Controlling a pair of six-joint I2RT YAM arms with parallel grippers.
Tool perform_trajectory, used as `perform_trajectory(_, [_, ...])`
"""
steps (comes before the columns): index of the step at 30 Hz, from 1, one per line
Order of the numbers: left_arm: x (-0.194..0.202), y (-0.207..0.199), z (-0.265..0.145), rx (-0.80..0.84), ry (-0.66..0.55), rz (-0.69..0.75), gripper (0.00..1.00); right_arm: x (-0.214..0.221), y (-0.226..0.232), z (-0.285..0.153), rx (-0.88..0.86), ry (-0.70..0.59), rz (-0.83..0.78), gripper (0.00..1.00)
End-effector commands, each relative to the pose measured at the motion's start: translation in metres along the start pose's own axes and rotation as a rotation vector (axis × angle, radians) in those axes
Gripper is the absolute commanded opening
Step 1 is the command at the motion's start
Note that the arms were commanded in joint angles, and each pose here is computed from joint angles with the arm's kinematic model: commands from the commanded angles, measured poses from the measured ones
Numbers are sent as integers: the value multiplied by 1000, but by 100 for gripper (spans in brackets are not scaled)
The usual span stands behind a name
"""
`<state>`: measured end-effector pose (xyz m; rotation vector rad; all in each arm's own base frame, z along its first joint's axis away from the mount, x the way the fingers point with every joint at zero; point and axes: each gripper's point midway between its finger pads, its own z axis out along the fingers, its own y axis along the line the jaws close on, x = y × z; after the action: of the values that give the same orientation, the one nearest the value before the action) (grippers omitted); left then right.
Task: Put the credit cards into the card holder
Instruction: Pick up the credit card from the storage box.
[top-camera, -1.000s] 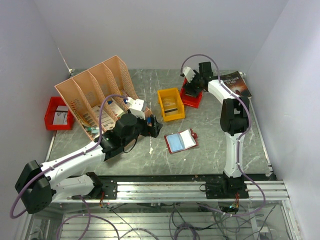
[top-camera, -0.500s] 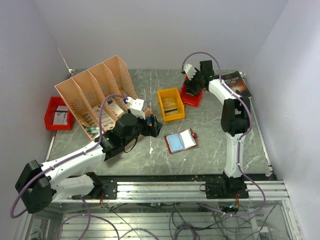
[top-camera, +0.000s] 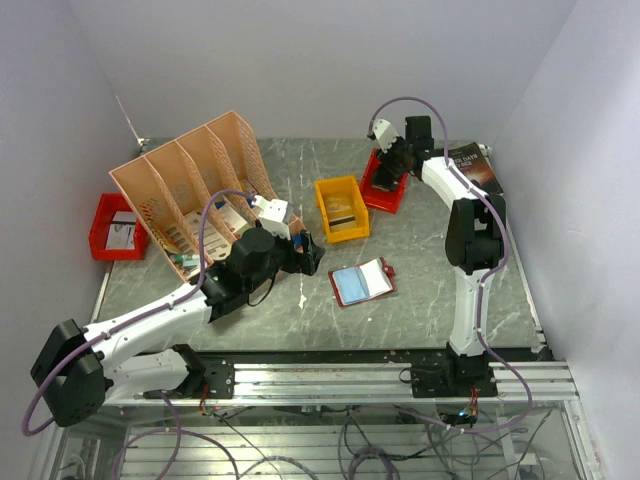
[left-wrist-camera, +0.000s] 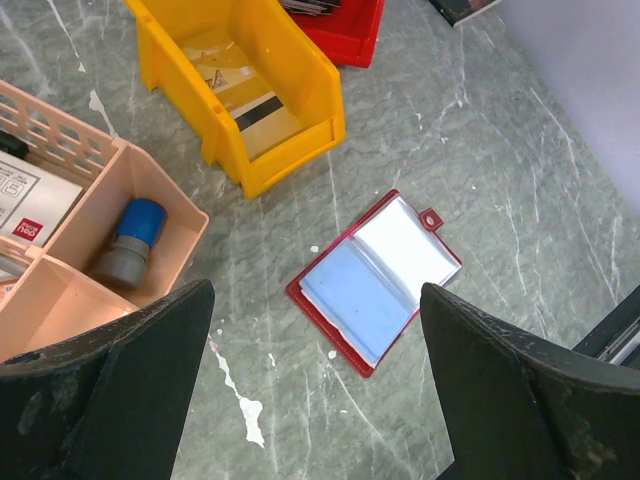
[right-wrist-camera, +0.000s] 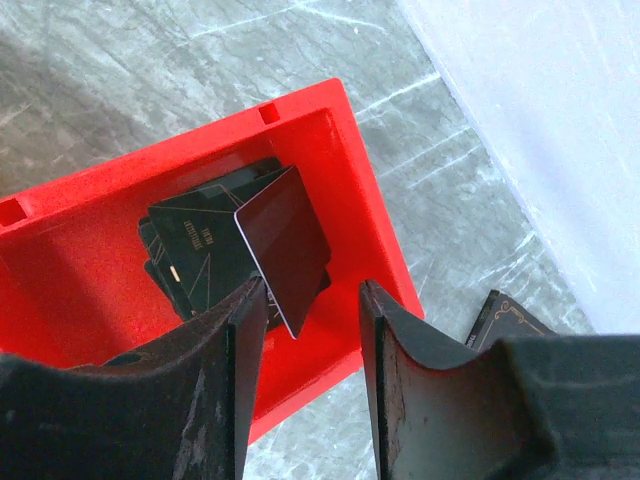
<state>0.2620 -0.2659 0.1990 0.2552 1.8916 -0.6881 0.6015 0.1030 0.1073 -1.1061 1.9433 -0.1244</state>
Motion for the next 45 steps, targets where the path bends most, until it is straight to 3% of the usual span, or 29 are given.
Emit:
perform_trajectory(1, [-7,1,1,1,-35,-13,95,1,-12,2,18,-6,29,40])
perform_trajectory(12, [-6,2,2,-4,-31,-12,95,11,-3,20,-34,5,19,32])
perform_trajectory(17, [-7,2,1,-4,-33,-13,95,8,-1,19,-59,-2,5,6])
perform_trajectory(19, [-8,2,0,-6,-34,-13,95,3,-4,14,-55,-16,-3,0])
perform_trajectory(31, [-18,-8,-11,54,-76,-70,95,-65,-27,-75,-51,-159,2,0])
perform_trajectory(38, [-28,-36,-33,240,-164,-169,96,-102,58,-176,-413,-354,99,0])
perform_trajectory(42, [-38,-50,-54,359,-229,-217,96,-103,125,-234,-678,-466,111,0])
perform_trajectory(45, [-38,-61,-70,451,-246,-234,96,-94,166,-264,-780,-513,69,0])
